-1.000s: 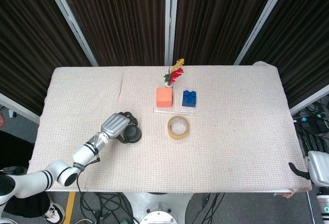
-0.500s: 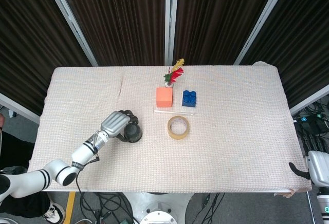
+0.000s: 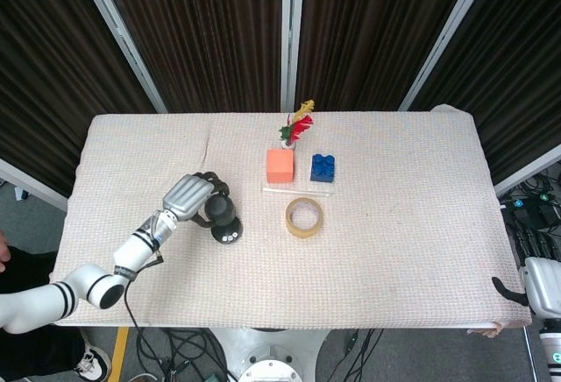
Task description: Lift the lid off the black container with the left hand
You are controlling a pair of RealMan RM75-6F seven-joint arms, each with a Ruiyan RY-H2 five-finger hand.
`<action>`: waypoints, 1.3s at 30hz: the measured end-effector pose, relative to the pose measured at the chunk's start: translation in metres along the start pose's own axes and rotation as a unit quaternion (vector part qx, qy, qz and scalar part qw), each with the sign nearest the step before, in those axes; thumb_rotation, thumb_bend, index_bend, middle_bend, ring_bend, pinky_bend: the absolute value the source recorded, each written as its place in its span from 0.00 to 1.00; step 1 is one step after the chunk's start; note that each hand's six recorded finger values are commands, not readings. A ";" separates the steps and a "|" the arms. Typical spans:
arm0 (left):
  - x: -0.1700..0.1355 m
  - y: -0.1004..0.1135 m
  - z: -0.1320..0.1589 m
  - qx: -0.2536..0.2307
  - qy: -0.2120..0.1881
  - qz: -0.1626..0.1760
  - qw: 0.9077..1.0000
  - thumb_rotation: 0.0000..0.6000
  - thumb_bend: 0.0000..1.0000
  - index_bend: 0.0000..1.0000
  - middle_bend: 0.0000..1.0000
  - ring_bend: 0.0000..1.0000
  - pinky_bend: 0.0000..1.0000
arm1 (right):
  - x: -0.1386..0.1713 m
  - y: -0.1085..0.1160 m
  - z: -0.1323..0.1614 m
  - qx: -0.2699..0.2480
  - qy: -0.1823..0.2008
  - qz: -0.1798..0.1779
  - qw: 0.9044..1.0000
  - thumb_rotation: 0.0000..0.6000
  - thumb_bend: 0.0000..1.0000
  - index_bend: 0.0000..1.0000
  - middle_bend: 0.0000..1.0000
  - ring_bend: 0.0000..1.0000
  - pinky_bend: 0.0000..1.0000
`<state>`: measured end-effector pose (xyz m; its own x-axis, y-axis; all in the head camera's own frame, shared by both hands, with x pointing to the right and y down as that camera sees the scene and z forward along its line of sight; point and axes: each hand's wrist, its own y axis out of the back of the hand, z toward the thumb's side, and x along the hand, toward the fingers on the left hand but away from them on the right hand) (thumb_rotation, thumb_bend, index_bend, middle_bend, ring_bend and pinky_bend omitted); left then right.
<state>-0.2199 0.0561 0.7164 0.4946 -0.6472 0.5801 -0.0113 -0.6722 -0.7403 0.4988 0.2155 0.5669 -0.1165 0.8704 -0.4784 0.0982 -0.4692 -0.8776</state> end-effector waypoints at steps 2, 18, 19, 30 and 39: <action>0.004 0.003 -0.011 0.006 0.017 0.002 1.000 1.00 0.14 0.38 0.35 0.21 0.31 | 0.000 0.000 0.000 0.000 0.000 -0.001 1.000 1.00 0.13 0.00 0.00 0.00 0.00; 0.008 0.013 -0.066 0.021 0.093 0.027 0.995 1.00 0.12 0.16 0.09 0.01 0.18 | 0.000 0.001 0.000 -0.002 0.001 0.000 1.000 1.00 0.14 0.00 0.00 0.00 0.00; 0.006 0.015 -0.067 0.020 0.095 0.031 0.995 1.00 0.12 0.16 0.09 0.01 0.18 | 0.000 0.001 0.000 -0.002 0.002 -0.001 1.000 1.00 0.14 0.00 0.00 0.00 0.00; -0.024 0.038 -0.081 0.045 0.120 0.089 0.988 1.00 0.10 0.16 0.09 0.01 0.16 | 0.001 0.002 0.001 -0.004 0.004 -0.002 1.000 1.00 0.14 0.00 0.00 0.00 0.00; -0.089 0.041 -0.096 0.067 0.169 0.161 0.970 1.00 0.01 0.16 0.10 0.01 0.16 | 0.005 0.010 0.010 -0.015 0.032 -0.016 0.999 1.00 0.14 0.00 0.00 0.00 0.00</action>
<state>-0.3478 0.0517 0.6664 0.1708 -0.9118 0.3735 0.0070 -0.3779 -0.9258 0.4897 0.2136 0.5560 -0.0567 0.8933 -0.4459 0.1247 -0.4368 -0.8909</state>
